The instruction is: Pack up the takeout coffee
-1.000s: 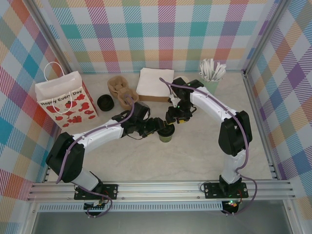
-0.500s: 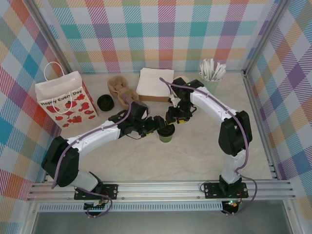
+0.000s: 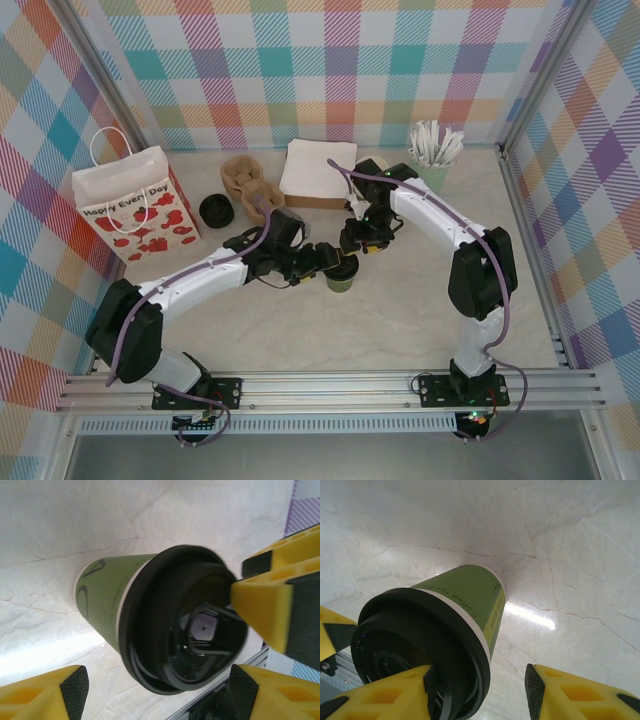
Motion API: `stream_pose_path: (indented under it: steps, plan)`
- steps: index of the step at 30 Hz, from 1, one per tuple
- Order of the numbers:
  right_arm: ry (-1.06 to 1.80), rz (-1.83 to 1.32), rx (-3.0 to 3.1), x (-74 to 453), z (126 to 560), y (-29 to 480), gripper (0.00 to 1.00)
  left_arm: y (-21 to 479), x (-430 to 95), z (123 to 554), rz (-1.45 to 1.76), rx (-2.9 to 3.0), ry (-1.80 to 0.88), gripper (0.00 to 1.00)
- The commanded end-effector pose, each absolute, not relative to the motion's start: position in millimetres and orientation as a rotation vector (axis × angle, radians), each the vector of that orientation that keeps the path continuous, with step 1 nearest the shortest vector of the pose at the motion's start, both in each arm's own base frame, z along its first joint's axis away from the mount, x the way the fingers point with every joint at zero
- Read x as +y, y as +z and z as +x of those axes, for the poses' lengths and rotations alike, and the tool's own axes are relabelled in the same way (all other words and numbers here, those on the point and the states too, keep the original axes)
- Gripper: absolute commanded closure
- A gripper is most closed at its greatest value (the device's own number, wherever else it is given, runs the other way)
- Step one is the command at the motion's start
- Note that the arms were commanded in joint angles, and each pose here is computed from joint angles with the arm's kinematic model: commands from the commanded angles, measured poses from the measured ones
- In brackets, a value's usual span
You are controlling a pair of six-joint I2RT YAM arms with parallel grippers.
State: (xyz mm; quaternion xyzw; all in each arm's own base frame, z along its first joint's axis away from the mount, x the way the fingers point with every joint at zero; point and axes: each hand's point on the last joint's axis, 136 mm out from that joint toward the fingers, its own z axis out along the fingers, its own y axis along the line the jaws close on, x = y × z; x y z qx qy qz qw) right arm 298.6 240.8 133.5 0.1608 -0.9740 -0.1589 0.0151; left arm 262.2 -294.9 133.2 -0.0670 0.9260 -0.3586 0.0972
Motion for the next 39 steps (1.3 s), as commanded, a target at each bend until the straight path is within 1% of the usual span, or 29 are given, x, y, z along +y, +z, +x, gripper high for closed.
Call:
stream_pose_path:
  steps: [1, 8, 15, 22, 33, 39]
  plan:
    - [-0.472, 0.504, -2.988, 238.3, 291.9, 127.4, 0.49, 123.1, -298.0, 254.5, -0.152, 2.802, -1.025, 0.25]
    - [-0.455, 0.51, -2.976, 236.3, 289.5, 125.1, 0.49, 107.9, -291.9, 252.8, -0.162, 2.845, -0.941, 0.28]
    - [-0.389, 0.507, -2.942, 227.5, 282.2, 117.5, 0.5, 97.8, -285.2, 247.8, -0.169, 2.874, -0.889, 0.29]
    - [-0.359, 0.496, -2.901, 223.1, 274.5, 105.3, 0.57, 89.8, -280.7, 245.6, -0.181, 2.894, -0.854, 0.29]
    - [-0.308, 0.474, -2.843, 214.1, 261.0, 84.7, 0.61, 75.4, -274.7, 241.2, -0.196, 2.927, -0.807, 0.3]
    - [-0.28, 0.473, -2.827, 210.1, 257.8, 78.6, 0.62, 68.4, -269.7, 237.3, -0.207, 2.945, -0.776, 0.32]
